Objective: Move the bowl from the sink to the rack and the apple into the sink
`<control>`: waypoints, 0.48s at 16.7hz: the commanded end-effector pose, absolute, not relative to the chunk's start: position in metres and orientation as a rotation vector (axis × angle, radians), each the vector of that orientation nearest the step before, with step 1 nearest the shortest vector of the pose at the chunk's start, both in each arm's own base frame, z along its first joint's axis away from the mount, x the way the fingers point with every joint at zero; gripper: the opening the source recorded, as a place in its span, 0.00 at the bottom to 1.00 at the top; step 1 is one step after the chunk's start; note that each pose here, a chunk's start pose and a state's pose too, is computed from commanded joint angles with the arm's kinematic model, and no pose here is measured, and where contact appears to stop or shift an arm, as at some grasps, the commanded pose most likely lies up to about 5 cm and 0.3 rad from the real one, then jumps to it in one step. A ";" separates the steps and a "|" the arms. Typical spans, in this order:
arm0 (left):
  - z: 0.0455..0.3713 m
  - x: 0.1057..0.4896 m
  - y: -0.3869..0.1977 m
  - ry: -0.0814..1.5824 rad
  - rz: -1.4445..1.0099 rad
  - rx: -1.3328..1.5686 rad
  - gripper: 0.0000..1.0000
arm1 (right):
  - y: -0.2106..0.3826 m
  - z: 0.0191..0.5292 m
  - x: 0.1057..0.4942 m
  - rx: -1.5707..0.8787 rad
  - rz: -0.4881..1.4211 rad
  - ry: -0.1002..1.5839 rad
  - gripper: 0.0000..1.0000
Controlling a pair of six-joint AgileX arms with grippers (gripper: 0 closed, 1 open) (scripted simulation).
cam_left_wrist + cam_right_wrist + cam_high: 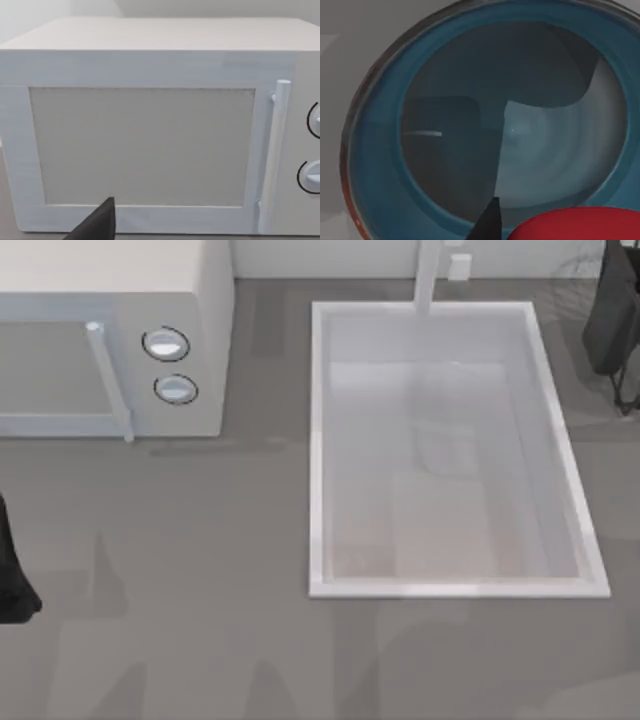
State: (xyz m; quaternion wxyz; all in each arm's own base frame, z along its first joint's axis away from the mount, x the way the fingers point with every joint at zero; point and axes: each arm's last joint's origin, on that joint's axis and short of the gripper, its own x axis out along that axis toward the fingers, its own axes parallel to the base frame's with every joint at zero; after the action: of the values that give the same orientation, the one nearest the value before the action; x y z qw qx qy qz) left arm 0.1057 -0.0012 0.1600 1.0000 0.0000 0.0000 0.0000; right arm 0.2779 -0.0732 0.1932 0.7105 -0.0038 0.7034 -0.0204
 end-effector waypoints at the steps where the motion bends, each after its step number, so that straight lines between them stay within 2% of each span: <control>1: 0.160 0.106 -0.001 0.000 0.000 0.000 1.00 | -0.073 0.204 0.277 -0.007 -0.047 1.557 0.00; 4: 0.160 0.106 -0.001 0.000 0.000 0.000 1.00 | -0.072 0.226 0.275 -0.011 -0.051 1.524 0.00; 8: 0.160 0.106 -0.001 0.000 0.000 0.000 1.00 | -0.072 0.224 0.275 -0.010 -0.050 1.528 0.00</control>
State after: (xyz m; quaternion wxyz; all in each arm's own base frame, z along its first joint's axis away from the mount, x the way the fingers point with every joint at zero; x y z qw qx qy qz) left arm 0.1057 -0.0012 0.1600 1.0000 0.0000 0.0000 0.0000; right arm 0.2751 -0.0717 0.2239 0.7219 -0.0048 0.6916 -0.0227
